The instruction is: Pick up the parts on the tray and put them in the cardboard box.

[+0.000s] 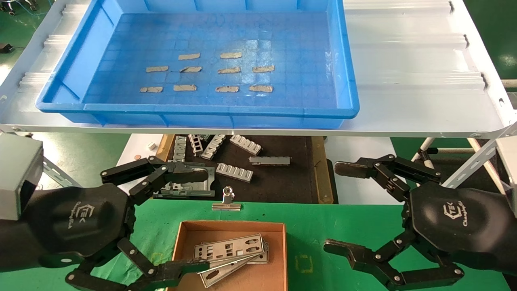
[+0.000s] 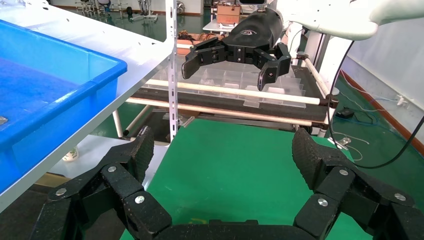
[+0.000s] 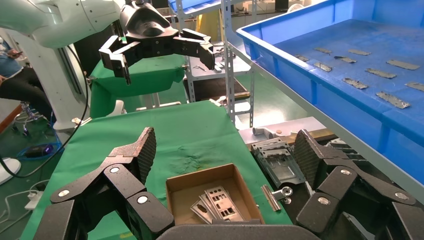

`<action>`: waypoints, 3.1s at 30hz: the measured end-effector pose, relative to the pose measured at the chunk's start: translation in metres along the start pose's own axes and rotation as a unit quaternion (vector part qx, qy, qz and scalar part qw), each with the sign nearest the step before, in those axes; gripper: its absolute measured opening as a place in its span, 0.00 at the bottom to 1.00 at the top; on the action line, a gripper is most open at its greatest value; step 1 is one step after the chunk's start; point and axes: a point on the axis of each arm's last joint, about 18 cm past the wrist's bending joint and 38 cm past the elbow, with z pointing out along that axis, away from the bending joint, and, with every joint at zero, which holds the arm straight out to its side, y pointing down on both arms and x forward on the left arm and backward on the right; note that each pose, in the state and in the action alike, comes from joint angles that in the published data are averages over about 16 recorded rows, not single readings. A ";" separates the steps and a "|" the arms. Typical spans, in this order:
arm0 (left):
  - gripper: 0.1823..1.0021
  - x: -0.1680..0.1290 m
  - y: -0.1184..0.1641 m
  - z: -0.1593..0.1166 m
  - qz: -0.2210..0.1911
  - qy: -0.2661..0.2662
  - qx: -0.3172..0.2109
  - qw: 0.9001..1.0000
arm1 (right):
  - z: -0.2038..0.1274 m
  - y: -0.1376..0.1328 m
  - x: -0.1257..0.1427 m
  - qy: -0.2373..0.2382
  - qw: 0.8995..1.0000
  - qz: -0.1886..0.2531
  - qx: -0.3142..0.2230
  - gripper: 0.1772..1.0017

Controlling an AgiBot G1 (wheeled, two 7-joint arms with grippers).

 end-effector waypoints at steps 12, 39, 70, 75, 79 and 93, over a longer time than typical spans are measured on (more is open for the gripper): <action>1.00 0.000 0.000 0.000 0.000 0.000 0.000 1.000 | 0.000 0.000 0.000 0.000 1.000 0.000 0.000 1.00; 1.00 0.000 0.000 0.000 0.000 0.000 0.000 1.000 | 0.000 0.000 0.000 0.000 1.000 0.000 0.000 1.00; 1.00 0.000 0.000 0.000 0.000 0.000 0.000 1.000 | 0.000 0.000 0.000 0.000 1.000 0.000 0.000 1.00; 1.00 0.000 0.000 0.000 0.000 0.000 0.000 1.000 | 0.000 0.000 0.000 0.000 1.000 0.000 0.000 1.00; 1.00 0.000 0.000 0.000 0.000 0.000 0.000 1.000 | 0.000 0.000 0.000 0.000 1.000 0.000 0.000 1.00; 1.00 0.000 0.000 0.000 0.000 0.000 0.000 1.000 | 0.000 0.000 0.000 0.000 1.000 0.000 0.000 1.00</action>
